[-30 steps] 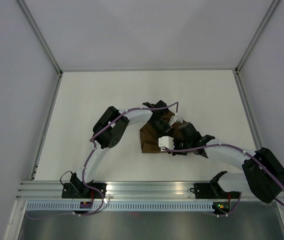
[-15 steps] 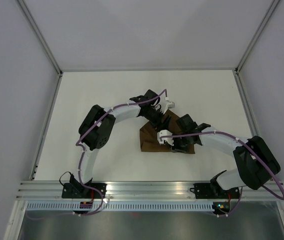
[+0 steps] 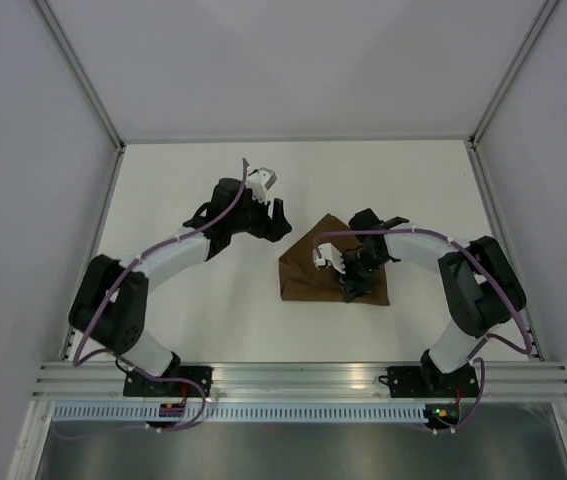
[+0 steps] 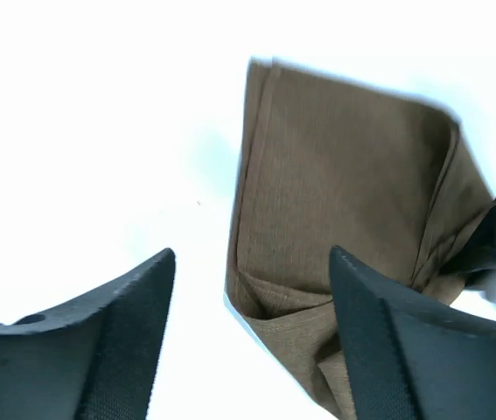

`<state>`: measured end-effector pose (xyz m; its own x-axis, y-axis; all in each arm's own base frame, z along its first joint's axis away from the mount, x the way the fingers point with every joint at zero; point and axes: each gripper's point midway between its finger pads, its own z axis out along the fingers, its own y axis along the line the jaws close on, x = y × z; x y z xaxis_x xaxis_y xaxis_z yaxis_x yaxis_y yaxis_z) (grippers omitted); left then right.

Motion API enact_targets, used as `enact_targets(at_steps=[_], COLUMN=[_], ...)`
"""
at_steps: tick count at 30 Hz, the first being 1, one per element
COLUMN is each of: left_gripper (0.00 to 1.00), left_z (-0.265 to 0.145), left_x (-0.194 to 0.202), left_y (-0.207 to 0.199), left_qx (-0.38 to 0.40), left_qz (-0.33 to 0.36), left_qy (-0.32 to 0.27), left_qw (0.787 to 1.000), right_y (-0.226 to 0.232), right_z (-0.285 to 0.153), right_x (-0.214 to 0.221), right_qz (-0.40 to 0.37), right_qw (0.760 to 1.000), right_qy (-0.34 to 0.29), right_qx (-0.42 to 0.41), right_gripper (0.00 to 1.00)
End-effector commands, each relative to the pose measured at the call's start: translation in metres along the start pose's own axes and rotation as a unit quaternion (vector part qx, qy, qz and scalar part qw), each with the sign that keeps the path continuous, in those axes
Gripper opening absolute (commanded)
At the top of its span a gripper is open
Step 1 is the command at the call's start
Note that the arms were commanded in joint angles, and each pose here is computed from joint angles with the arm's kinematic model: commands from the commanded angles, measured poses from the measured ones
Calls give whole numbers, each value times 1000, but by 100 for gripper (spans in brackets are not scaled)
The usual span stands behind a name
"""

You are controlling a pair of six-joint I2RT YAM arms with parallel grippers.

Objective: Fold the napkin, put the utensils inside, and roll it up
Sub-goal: Roll the napkin at the center of the board.

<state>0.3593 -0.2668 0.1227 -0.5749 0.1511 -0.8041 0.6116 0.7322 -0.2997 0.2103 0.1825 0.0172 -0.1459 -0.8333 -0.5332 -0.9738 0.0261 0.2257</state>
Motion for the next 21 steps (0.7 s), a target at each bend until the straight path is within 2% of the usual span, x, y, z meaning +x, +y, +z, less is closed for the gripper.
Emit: enact_targets(at_steps=[1, 6, 10, 11, 16, 18, 21], left_gripper=[73, 73, 81, 82, 87, 88, 89], left_z=[-34, -93, -94, -87, -62, -54, -26], left_x=[-62, -83, -58, -43, -1, 13, 46], left_y=[-7, -33, -61, -77, -106, -123, -143], left_qx=[-44, -85, -95, -79, -63, -44, -16], left_qz=[33, 119, 207, 244, 318, 359, 431], left_qy=[-156, -302, -304, -289, -239, -224, -168], left_qw=[986, 942, 925, 922, 915, 905, 886], right_y=[-3, -16, -27, -28, -38, -41, -42], right_z=[3, 7, 10, 10, 11, 12, 15], right_x=[-1, -1, 0, 1, 4, 4, 10], right_qz=[13, 45, 72, 75, 98, 103, 112], right_qw=[999, 996, 991, 990, 987, 986, 984], right_qy=[-7, -9, -3, -3, 3, -1, 6], right_qx=[-44, -79, -112, -116, -130, -132, -137], right_gripper=[3, 3, 2, 2, 2, 2, 2])
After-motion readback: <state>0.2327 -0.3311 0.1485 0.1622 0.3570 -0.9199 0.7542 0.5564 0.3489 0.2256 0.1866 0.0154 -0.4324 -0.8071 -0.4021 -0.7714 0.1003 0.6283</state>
